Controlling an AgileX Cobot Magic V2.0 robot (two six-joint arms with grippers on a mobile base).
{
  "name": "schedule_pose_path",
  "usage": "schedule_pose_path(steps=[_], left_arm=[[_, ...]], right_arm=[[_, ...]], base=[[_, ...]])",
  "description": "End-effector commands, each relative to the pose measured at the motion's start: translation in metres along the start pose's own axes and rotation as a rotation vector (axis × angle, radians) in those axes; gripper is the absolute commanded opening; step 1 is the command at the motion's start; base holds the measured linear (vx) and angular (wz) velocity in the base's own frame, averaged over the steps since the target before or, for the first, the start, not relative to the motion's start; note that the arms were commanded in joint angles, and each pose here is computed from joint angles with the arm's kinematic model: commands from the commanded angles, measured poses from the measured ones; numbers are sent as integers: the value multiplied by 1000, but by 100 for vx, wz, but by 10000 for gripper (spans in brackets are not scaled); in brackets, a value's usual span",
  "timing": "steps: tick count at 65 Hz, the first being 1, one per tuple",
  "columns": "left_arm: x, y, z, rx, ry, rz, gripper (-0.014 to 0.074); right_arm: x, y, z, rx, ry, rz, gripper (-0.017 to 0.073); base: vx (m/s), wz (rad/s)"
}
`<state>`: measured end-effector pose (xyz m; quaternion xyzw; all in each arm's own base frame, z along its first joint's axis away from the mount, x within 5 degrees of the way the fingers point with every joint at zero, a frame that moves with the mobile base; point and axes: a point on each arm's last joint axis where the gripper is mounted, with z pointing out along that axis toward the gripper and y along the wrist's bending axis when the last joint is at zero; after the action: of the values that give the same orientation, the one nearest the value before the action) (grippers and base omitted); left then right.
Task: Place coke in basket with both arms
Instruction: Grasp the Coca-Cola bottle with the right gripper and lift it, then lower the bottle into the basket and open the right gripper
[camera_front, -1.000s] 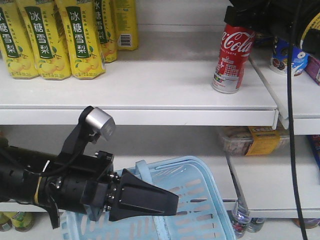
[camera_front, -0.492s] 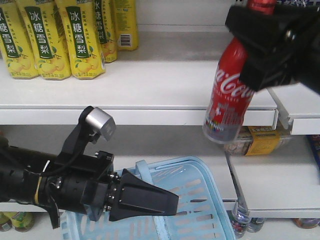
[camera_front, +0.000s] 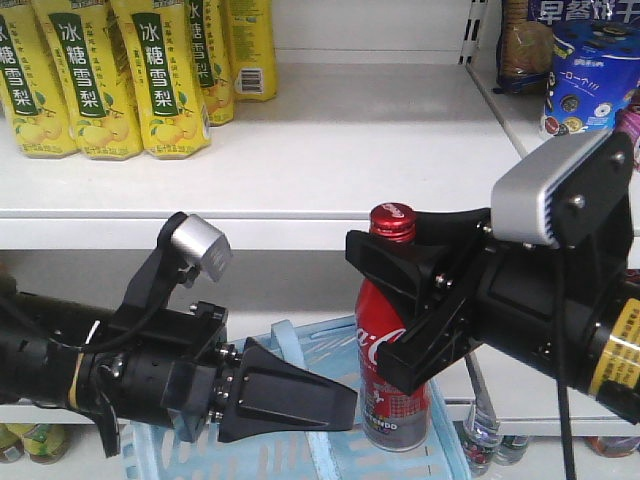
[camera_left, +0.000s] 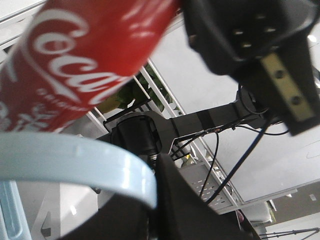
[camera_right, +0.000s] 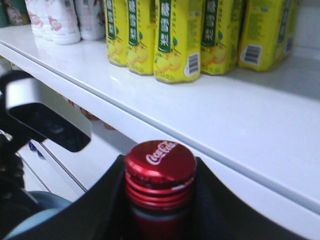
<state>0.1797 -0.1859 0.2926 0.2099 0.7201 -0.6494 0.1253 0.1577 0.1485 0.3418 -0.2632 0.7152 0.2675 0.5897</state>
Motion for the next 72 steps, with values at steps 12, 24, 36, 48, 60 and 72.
schedule_pose_path(steps=[12, 24, 36, 48, 60, 72], left_arm=[[-2, -30, -4, 188, 8, 34, -6], [-2, -30, -4, 188, 8, 34, -6], [-2, -30, -4, 188, 8, 34, -6], [-2, -30, -4, 188, 8, 34, -6], [-2, -30, -4, 188, 8, 34, -6], [-2, -30, -4, 188, 8, 34, -6]], right_arm=[[11, 0, 5, -8, 38, 85, 23], [11, 0, 5, -11, 36, 87, 163], [12, -3, 5, 21, 46, 99, 408], [13, -8, 4, 87, 61, 121, 560], [3, -13, -14, 151, 13, 122, 498], [-8, -26, -53, 307, -60, 154, 180]], base=[[0, 0], [0, 0], [0, 0], [0, 0], [0, 0], [0, 0]])
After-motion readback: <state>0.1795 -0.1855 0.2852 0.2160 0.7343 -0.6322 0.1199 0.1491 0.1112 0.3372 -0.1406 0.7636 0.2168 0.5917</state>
